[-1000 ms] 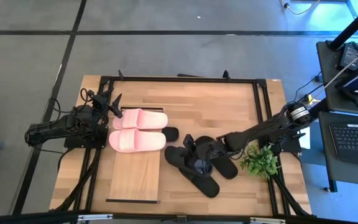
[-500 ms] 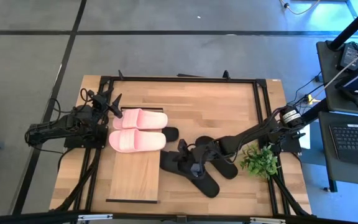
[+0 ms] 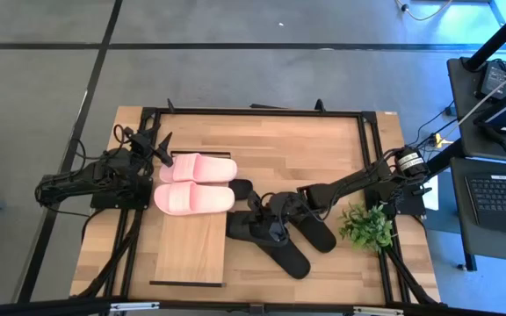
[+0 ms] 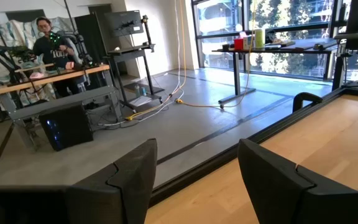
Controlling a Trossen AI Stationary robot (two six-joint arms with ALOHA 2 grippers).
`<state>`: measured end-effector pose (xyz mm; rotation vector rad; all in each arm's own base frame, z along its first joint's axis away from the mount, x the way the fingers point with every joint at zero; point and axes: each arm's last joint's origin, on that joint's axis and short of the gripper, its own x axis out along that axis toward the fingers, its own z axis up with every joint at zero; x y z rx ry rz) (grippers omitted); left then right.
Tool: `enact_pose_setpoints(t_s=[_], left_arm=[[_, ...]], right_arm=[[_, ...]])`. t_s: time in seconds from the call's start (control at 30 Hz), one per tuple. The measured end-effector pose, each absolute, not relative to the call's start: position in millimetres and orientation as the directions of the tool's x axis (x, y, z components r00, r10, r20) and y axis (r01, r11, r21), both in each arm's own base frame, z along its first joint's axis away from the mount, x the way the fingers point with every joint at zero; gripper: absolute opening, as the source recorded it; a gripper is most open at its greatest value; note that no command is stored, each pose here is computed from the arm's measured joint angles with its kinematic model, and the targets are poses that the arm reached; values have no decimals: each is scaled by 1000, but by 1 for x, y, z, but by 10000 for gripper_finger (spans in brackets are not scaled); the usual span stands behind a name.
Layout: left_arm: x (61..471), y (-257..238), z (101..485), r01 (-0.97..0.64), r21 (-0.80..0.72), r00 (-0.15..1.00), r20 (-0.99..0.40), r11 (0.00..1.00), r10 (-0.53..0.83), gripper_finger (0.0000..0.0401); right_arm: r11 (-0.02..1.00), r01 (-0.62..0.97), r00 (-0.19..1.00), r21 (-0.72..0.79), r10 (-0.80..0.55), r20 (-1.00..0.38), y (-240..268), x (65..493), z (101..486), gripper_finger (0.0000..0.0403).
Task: Pick and place slides into the shelf
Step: Put the black slipper under the shelf
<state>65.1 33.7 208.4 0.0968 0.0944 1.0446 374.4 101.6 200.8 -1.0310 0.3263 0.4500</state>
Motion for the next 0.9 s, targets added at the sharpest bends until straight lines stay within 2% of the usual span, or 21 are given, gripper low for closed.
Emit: enact_pose_setpoints(t_s=[0.17, 0.43, 0.63, 0.9], left_arm=[[65, 34, 208, -858, 125, 499, -32, 499, 866, 217], [65, 34, 208, -858, 119, 500, -32, 500, 866, 217], [65, 34, 208, -858, 119, 499, -32, 499, 866, 217], [65, 34, 208, -858, 118, 499, -33, 499, 866, 217]], right_arm=[[441, -521, 853, -731, 242, -462, 94, 378, 198, 15], [399, -543, 840, -739, 251, -482, 89, 392, 168, 15], [383, -529, 849, -757, 242, -470, 88, 393, 167, 14], [419, -526, 850, -740, 231, -474, 85, 394, 166, 46]])
